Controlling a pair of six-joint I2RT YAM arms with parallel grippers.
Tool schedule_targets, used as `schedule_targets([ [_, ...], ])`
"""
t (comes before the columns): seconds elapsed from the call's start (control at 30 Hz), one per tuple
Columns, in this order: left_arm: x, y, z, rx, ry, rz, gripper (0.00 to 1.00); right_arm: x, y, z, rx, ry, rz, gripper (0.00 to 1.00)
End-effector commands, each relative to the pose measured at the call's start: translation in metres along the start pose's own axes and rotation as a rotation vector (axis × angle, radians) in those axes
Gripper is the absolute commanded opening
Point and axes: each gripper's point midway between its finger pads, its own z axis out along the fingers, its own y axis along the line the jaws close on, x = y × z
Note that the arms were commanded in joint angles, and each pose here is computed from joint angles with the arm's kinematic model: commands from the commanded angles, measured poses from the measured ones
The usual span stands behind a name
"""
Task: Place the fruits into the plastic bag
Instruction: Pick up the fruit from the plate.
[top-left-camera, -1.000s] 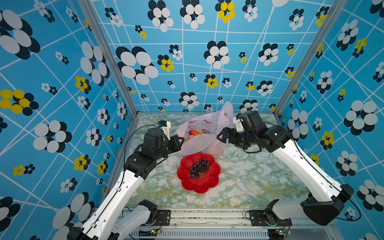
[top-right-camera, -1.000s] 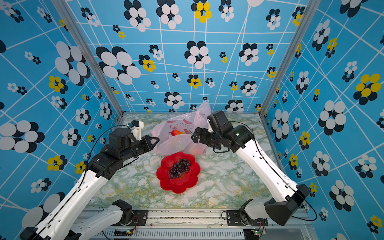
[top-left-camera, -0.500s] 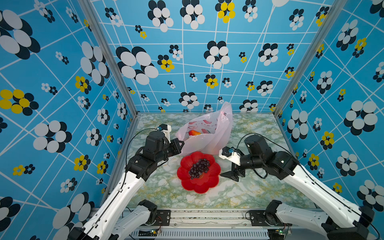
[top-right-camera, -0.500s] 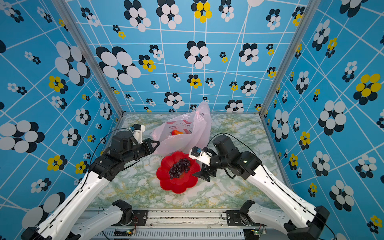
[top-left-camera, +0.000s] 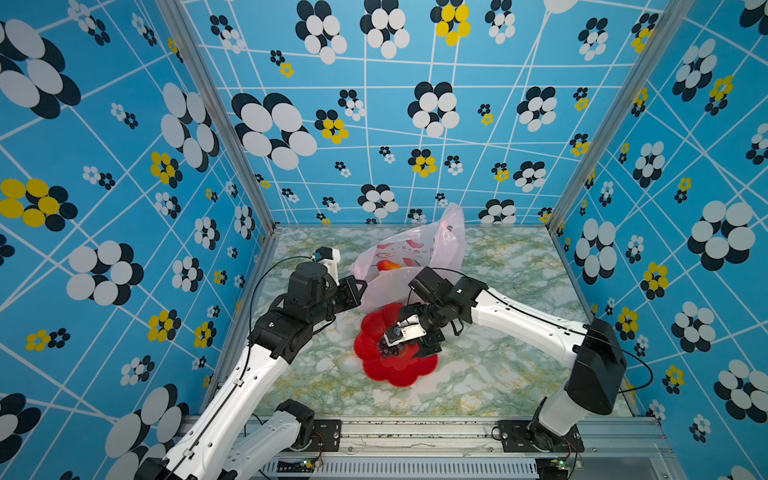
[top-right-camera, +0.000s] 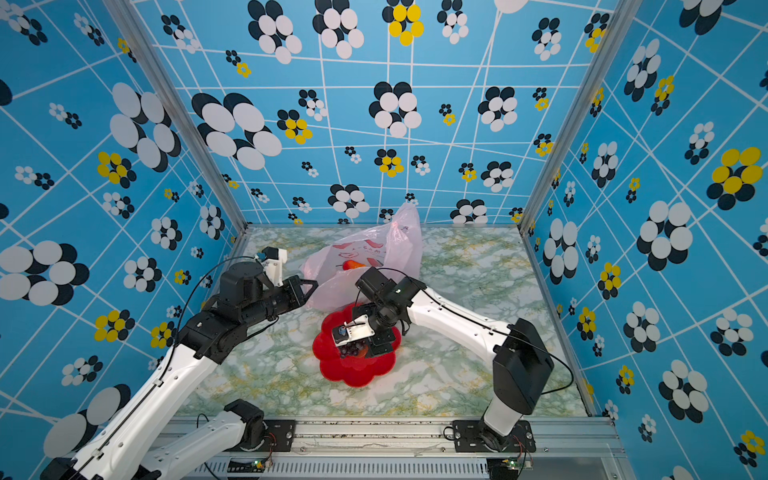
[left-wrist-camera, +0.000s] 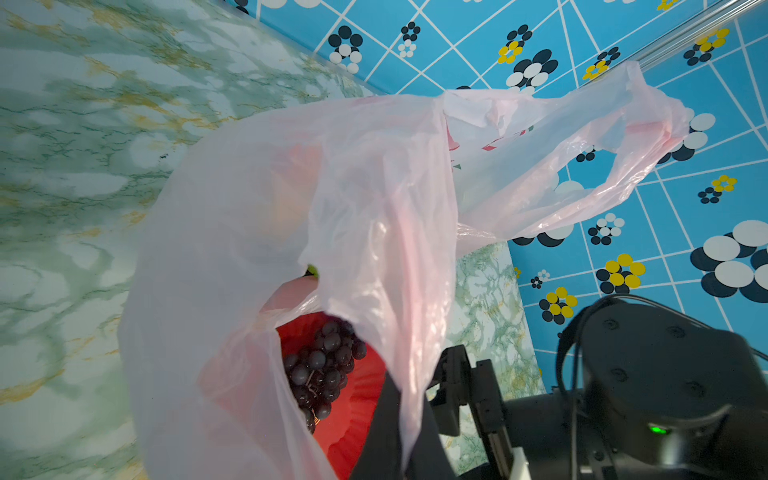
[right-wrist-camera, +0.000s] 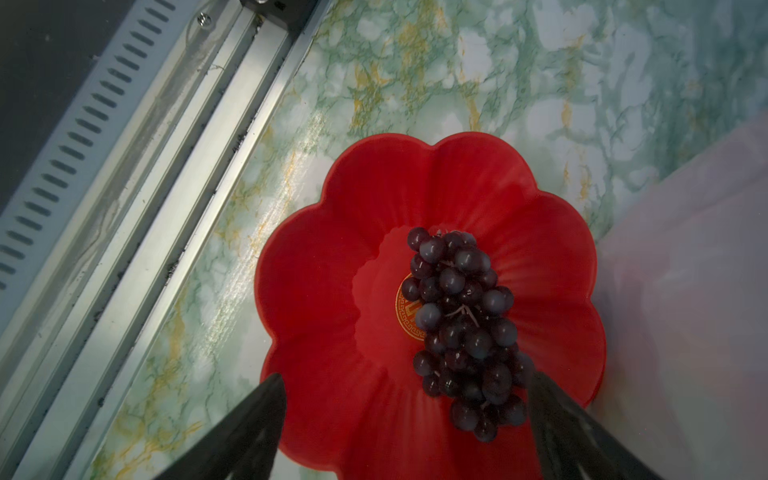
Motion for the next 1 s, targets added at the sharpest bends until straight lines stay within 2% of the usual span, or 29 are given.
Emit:
schedule_targets([
  [0.0, -0.004, 0.004, 0.0, -0.006, -0.018, 0.005, 0.0, -0.002, -0.003, 0.017, -0.029, 0.031, -0.091, 0.91],
  [0.33, -0.004, 0.013, -0.004, -0.018, -0.002, -0.017, 0.0, 0.013, -0.02, 0.066, -0.03, 0.127, -0.124, 0.91],
  [0.57, -0.005, 0.016, -0.005, -0.017, 0.011, -0.023, 0.0, 0.024, -0.028, 0.085, -0.033, 0.178, -0.123, 0.96],
  [0.7, -0.005, 0.016, -0.003, -0.014, 0.019, -0.025, 0.0, 0.036, -0.042, 0.096, 0.012, 0.239, -0.119, 0.96],
  [0.97, -0.006, 0.019, -0.002, -0.015, 0.028, -0.031, 0.0, 0.047, -0.048, 0.115, 0.013, 0.277, -0.086, 0.91],
])
